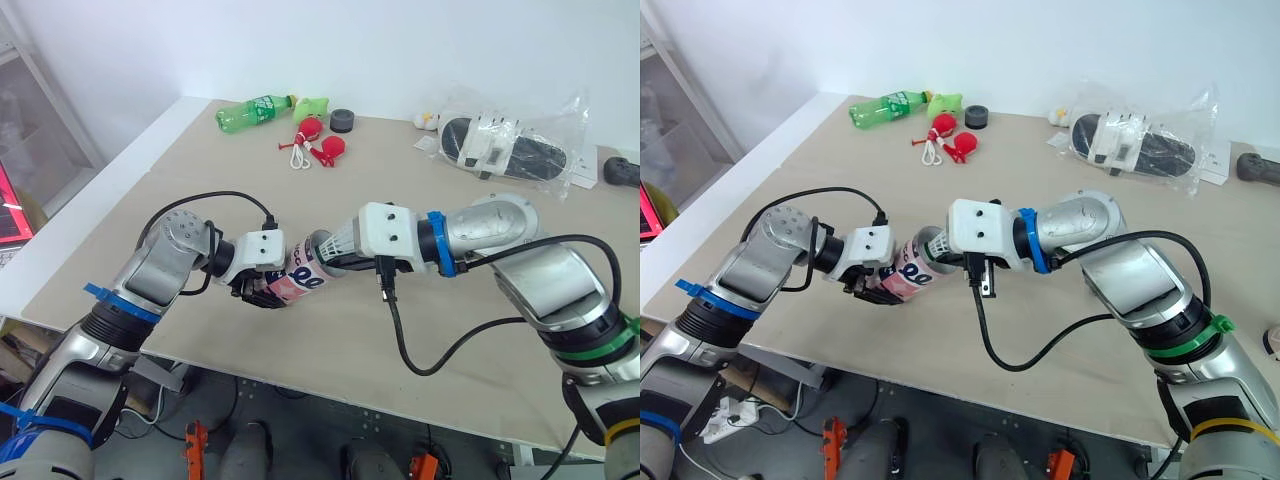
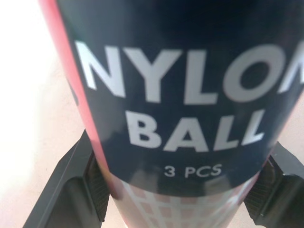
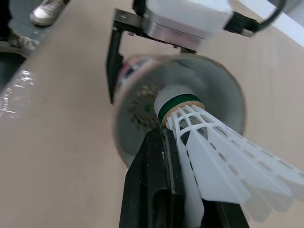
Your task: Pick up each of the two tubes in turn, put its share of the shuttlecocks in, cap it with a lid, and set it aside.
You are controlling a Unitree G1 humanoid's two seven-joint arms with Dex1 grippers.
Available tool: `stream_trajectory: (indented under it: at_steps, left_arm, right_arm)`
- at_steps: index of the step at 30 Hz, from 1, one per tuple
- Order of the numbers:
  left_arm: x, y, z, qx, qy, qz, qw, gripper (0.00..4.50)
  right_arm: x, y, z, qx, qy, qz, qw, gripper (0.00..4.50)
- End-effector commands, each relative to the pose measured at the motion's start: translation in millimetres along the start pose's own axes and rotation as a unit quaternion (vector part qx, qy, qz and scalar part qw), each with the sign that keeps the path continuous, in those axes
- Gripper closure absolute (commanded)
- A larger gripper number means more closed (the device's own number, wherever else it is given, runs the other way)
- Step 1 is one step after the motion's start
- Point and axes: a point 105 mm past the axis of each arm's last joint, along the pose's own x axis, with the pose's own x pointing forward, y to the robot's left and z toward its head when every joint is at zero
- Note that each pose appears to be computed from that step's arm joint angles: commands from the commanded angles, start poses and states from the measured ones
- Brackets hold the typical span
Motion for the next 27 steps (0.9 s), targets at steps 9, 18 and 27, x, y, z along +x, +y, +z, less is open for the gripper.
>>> stream_trajectory:
  at_steps: [9,18,27]
  left_arm:
    - [19,-14,-11,-0.021,0.011,-0.031,0.999,1.46]
    - [20,-14,-10,-0.020,0.008,-0.030,0.999,1.46]
    - [22,-17,-8,-0.023,0.003,-0.027,0.999,1.46]
  right_arm:
    - [-41,-16,32,-0.005,-0.036,-0.003,0.999,0.30]
    - [-13,-22,21,0.006,-0.021,0.042,0.999,3.51]
    - [43,-18,9,-0.015,0.015,0.094,0.995,4.47]
